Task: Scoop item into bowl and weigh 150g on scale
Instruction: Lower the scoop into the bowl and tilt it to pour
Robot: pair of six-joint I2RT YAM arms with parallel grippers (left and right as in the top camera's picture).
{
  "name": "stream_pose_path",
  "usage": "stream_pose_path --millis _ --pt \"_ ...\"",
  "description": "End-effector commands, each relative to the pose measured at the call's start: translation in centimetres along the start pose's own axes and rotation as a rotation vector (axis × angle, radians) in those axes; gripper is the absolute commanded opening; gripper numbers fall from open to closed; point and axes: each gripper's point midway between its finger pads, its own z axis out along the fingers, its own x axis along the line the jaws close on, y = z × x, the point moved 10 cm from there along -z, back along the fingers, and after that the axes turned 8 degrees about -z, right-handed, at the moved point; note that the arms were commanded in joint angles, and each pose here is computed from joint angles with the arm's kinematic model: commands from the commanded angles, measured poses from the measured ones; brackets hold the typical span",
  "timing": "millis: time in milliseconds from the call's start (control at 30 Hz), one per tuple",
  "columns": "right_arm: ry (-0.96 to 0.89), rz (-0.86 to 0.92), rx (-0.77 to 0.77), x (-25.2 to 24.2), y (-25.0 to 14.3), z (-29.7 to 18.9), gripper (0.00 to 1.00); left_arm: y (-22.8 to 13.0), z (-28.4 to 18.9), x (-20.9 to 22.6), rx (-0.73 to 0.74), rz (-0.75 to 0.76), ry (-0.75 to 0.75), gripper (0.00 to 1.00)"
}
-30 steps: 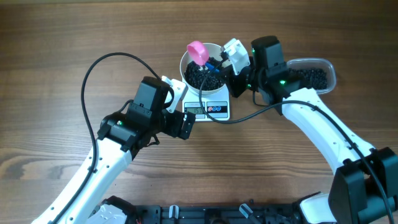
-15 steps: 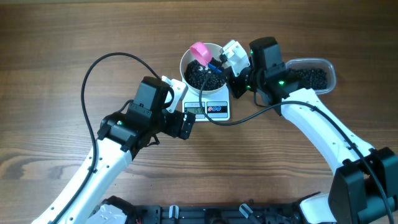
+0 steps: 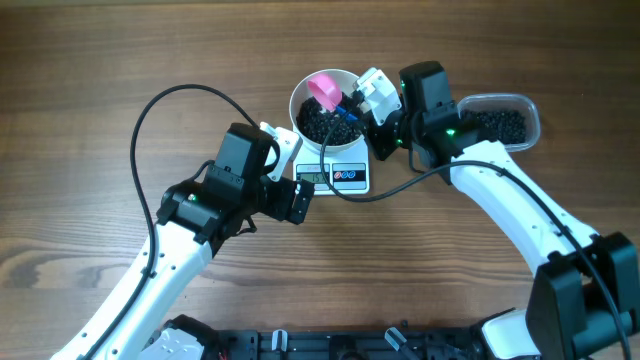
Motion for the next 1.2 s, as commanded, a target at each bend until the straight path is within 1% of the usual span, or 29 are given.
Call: stream_pose_path --millis 0,133,1167 --pt "-0.012 -0.006 0.047 -0.24 -0.84 1.24 0.04 0.51 -0.27 -0.22 -0.017 0.003 -0.001 1.0" --pt "-0.057 -0.006 0.069 -0.6 -1.04 1.33 0.04 0.51 -0.27 -0.23 -0.017 0.003 -0.001 1.0" --pt "-0.033 0.004 0.093 -0.54 -1.66 2.2 0.04 0.51 -0.27 -0.22 -0.017 0.003 -0.001 1.0"
